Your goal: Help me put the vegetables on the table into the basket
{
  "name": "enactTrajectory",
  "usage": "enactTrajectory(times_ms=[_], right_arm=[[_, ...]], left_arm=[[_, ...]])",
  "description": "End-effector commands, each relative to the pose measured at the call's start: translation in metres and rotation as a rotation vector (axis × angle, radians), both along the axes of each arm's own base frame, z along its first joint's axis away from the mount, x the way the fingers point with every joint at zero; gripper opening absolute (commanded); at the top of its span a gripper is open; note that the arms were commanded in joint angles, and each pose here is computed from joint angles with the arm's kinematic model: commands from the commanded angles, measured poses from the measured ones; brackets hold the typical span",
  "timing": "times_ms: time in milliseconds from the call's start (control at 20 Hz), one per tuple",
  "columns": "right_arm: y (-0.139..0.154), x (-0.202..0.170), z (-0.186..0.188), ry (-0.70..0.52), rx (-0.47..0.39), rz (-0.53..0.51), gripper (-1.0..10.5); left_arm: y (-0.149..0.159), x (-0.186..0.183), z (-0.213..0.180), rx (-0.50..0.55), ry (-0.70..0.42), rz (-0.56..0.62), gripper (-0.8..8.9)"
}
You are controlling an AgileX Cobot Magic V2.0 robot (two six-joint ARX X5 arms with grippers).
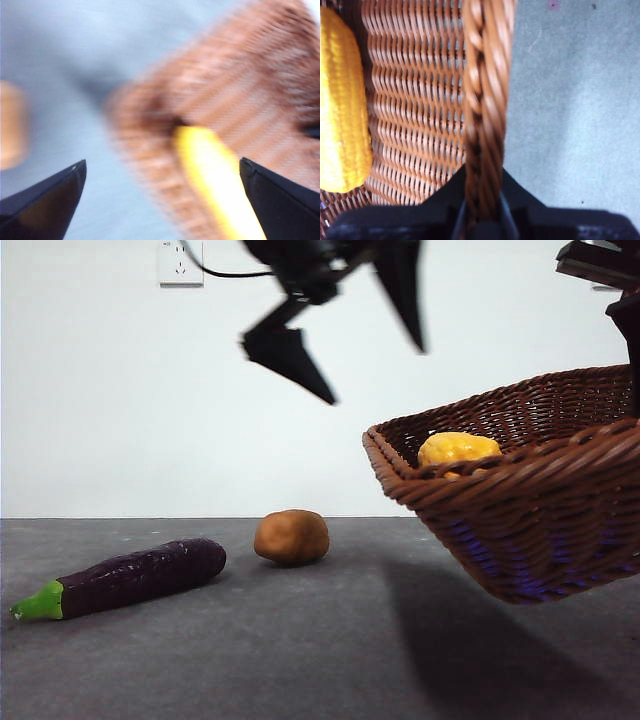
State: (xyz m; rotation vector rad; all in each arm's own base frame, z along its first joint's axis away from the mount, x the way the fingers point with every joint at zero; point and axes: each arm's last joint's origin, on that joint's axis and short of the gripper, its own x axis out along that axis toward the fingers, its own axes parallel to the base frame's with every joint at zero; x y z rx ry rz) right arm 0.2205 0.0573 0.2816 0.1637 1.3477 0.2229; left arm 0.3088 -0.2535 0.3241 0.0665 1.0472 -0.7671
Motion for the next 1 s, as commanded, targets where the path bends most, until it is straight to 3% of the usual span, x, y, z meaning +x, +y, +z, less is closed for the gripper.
enactTrajectory(times_ms=[50, 200, 400, 650, 1000], right_arm=[[0.000, 0.000, 0.003, -0.020, 0.009, 0.010, -0.1], [0.000, 0.000, 0.003, -0.021, 0.008, 0.013, -0.1], [0.000, 0.000, 0.003, -0.020, 0.009, 0.013, -0.1], [0.000, 0.000, 0.003, -0.020, 0.007, 0.017, -0.1], [0.000, -0.001, 0.003, -0.016, 0.007, 0.017, -0.1]], left_arm=[[0.024, 0.014, -0.005, 0.103, -0.041, -0.004, 7.27], [0.047, 0.032, -0.009, 0.204, -0.117, 0.005, 7.27], [0.066, 0.050, -0.006, 0.195, -0.199, 0.029, 7.27], [0.065, 0.069, -0.030, 0.215, -0.192, 0.000, 7.27], [0.047, 0.099, -0.104, 0.230, -0.095, -0.074, 7.27]])
